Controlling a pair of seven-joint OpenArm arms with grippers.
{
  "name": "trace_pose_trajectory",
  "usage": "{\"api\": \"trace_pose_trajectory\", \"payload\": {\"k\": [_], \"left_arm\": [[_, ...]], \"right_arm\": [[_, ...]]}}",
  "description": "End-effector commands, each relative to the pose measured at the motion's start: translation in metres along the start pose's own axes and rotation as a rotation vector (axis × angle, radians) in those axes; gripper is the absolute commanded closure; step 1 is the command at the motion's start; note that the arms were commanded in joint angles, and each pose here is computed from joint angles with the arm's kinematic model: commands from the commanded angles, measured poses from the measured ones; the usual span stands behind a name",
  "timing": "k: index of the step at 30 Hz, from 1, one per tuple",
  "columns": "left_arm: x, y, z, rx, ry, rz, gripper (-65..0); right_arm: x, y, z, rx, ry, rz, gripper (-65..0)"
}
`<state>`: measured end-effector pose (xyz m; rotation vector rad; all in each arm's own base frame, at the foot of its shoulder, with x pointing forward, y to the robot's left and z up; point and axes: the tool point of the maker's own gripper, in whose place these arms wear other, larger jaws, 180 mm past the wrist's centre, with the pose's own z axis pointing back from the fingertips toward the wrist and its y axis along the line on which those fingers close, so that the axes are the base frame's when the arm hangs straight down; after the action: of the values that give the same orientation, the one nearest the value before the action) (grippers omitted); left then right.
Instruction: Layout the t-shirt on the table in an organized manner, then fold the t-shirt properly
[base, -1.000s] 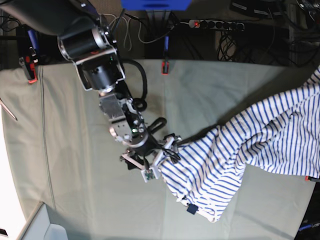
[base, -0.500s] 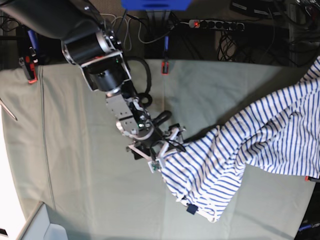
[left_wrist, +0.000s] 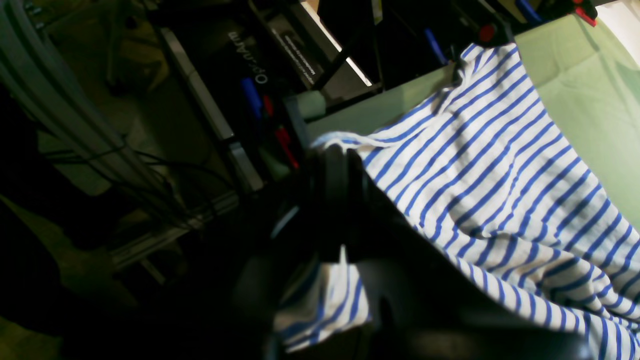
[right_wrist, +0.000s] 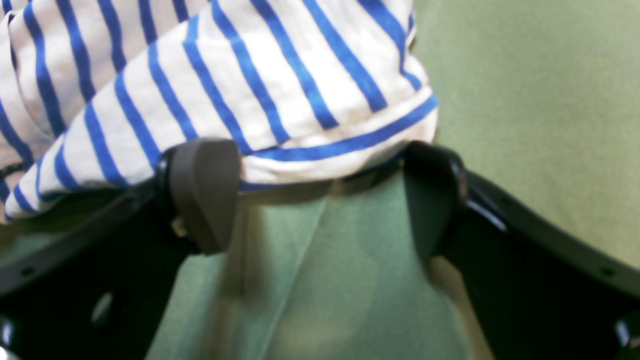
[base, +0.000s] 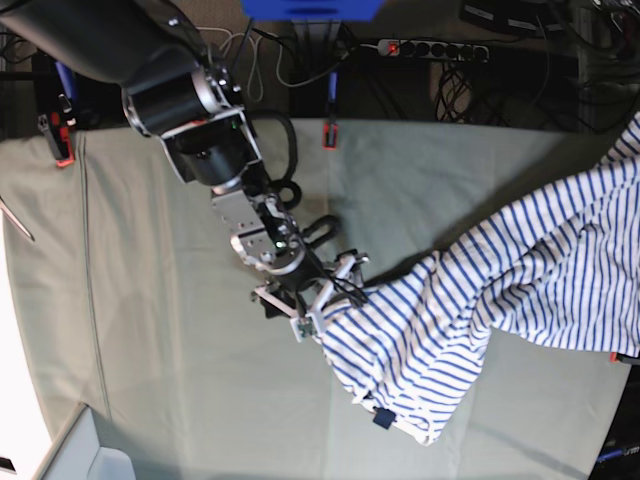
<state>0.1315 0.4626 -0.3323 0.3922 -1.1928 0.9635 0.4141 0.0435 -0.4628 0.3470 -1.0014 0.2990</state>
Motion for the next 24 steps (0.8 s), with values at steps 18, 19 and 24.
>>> {"api": "trace_pose_trajectory", "payload": {"k": [18,19,24], "left_arm": [[0.018,-0.005,-0.003,-0.016,-0.054,-0.02,0.0],[0.018,-0.004,-0.003,-0.015,-0.053,-0.021,0.0],[0.018,-0.002,-0.002,-0.011,-0.052,-0.024,0.0]], "right_arm": [[0.032,0.022,-0.003,0.124,-0.096,-0.009,-22.2],[0.032,0.022,-0.003,0.123,-0.096,-0.011,-18.3],[0.033,0.02,-0.003,0.113,-0.097,-0.014,-1.7]]}}
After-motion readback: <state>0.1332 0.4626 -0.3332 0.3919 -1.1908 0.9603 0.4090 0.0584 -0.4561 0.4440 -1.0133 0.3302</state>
